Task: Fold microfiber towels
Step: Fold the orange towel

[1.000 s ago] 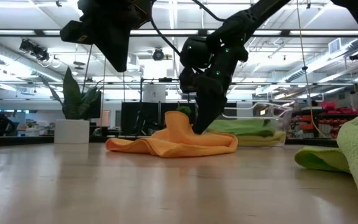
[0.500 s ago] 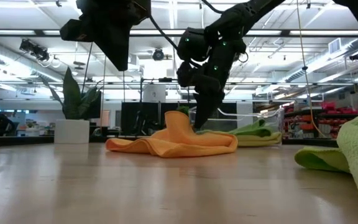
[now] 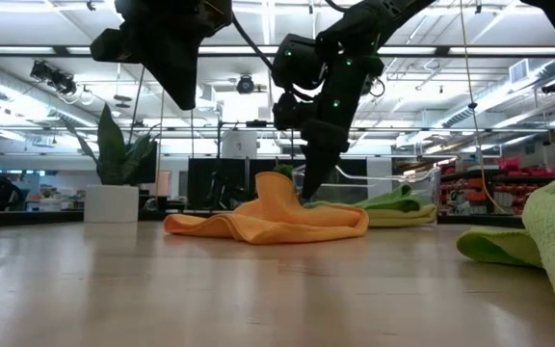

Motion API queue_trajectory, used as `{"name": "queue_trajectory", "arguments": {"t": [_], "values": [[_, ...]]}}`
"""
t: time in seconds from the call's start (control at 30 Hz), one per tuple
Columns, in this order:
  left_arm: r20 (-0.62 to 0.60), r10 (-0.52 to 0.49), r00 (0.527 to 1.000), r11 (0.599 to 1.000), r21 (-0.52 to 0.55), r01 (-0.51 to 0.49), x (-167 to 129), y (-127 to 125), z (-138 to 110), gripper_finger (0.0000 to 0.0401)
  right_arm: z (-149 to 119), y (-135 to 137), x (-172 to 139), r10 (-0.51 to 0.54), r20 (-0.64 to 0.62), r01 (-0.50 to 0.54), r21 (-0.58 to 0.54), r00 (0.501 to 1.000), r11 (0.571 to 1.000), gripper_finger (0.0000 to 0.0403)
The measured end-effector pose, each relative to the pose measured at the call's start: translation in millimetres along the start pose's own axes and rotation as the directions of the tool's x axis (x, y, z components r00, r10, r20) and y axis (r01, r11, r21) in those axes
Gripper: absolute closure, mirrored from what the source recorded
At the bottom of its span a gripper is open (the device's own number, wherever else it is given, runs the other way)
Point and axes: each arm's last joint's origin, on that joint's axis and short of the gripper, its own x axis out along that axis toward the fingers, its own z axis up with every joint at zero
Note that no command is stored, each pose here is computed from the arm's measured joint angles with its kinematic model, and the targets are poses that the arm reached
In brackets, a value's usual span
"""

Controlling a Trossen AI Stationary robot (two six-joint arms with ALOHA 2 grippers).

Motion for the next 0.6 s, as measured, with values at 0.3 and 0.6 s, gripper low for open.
{"name": "queue_trajectory", "arguments": {"t": [0.3, 0.6], "values": [[0.024, 0.053, 0.998, 0.999, 0.011, -0.053, -0.2, 4.4, -0.5, 0.0377, -4.4, 34.7, -3.0, 0.112, -0.048, -0.112, -0.006, 0.993, 0.994, 0.0403], [0.025, 0.274, 0.961, 0.961, -0.031, -0.274, -3.6, 25.8, -4.4, 0.0395, -13.6, 71.0, -11.0, 0.158, -0.117, -0.168, -0.083, 0.98, 0.982, 0.0403]]}}
